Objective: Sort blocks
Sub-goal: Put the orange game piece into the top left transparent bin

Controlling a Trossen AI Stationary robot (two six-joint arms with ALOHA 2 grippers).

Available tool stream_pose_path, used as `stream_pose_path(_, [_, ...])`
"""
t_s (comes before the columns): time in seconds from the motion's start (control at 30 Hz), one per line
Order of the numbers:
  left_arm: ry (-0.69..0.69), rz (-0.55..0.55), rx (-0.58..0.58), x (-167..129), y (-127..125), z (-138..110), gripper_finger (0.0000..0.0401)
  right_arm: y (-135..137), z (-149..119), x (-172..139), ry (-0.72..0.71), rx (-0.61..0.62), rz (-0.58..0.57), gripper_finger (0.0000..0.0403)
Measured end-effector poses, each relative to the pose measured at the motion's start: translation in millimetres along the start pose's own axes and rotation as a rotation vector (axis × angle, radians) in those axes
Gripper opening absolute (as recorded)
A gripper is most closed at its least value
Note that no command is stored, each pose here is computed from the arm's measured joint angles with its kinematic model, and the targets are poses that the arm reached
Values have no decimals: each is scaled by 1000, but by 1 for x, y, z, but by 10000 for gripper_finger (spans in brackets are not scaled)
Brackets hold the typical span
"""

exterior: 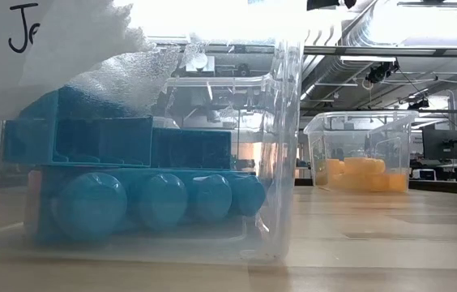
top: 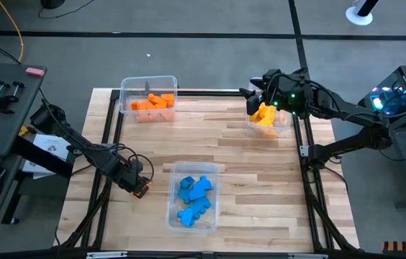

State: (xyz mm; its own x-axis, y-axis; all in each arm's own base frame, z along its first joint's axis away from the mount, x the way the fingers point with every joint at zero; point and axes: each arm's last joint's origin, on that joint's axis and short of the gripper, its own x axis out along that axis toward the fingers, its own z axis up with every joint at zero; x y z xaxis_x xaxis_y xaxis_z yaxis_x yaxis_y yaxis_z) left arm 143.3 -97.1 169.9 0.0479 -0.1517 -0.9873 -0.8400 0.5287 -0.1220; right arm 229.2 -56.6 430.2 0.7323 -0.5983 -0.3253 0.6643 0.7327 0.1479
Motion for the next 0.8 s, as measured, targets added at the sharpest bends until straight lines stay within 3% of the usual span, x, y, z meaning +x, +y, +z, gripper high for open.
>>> stream_pose_path(0.4, [-18,93,-20,0,9,-3,0,-1,0,0,0,4,-3,270])
stream_pose_path(0.6, [-81,98,-52,-23,6,-4,0,-1,0,0,0,11,-3,270])
stream_pose_path(0.8, [-99,-31,-83,-14,-3,-3,0,-1,0,0,0,9,-3,270])
